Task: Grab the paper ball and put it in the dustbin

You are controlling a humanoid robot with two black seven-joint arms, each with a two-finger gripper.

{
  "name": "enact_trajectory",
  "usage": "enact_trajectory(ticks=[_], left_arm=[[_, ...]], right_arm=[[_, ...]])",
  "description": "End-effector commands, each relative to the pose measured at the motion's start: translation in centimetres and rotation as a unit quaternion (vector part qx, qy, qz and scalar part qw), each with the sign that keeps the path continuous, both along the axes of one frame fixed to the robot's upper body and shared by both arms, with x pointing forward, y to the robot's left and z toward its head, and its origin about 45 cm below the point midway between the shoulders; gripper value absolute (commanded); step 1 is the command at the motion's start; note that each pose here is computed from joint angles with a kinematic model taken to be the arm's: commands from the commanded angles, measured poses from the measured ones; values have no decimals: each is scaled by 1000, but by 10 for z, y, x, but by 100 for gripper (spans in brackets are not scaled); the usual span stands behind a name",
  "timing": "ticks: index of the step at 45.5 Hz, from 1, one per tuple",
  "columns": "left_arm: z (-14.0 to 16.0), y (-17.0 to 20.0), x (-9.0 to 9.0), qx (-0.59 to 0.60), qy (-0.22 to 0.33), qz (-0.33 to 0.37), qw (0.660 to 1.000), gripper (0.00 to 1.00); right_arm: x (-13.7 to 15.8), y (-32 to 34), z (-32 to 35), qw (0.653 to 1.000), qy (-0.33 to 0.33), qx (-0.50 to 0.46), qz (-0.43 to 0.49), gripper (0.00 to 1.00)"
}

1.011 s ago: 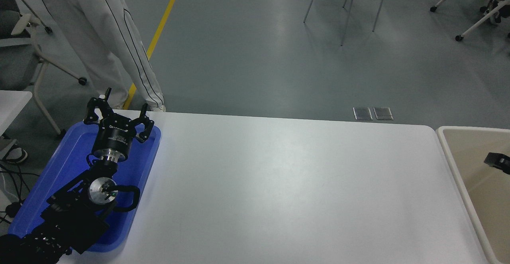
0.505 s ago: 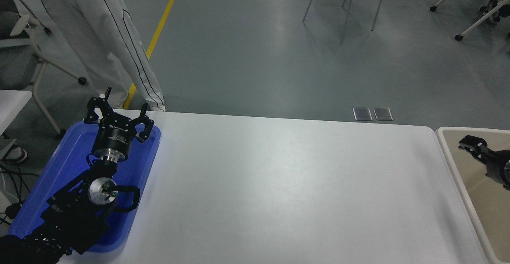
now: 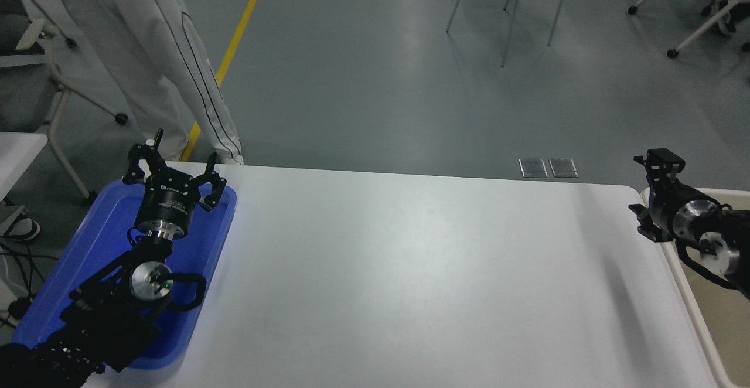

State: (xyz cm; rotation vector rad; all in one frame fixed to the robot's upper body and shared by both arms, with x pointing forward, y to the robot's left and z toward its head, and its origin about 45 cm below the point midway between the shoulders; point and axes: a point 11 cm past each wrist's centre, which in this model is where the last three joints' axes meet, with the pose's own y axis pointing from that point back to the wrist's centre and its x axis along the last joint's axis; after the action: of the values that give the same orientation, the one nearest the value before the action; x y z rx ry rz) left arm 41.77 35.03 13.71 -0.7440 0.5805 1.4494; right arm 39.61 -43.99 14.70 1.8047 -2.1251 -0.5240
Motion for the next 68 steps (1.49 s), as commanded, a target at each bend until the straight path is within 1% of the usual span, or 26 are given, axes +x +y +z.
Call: enact_trajectory(ticks=[1,5,8,12,18,21,27,39,49,61,68], left_arm=[[0,0,0,0,0,0,1000,100],[0,0,0,0,0,0,1000,100],[0,0,0,0,0,0,1000,100],[0,0,0,0,0,0,1000,100],[0,0,0,0,0,0,1000,100],[0,0,0,0,0,0,1000,100],[0,0,0,0,0,0,1000,100],[0,0,0,0,0,0,1000,100],[0,0,0,0,0,0,1000,100],[0,0,0,0,0,0,1000,100],[0,1,0,0,0,0,1000,100]], right_arm=[[4,11,-17,986,-88,103,-101,100],[4,16,-21,981,-116,104,-113,100],[6,21,-18,976,-156,100,-118,100],[7,34,-17,968,-193,107,-116,100],[6,57,-21,959,-221,147,-97,100],[7,58,-19,952,-231,174,-99,100],[5,55,-23,950,-228,182,-112,100],[-4,58,-33,954,-216,182,-103,100],[-5,60,-33,953,-217,188,-100,100],[-3,71,-25,941,-241,230,-55,100],[-7,71,-30,944,-235,228,-52,100]])
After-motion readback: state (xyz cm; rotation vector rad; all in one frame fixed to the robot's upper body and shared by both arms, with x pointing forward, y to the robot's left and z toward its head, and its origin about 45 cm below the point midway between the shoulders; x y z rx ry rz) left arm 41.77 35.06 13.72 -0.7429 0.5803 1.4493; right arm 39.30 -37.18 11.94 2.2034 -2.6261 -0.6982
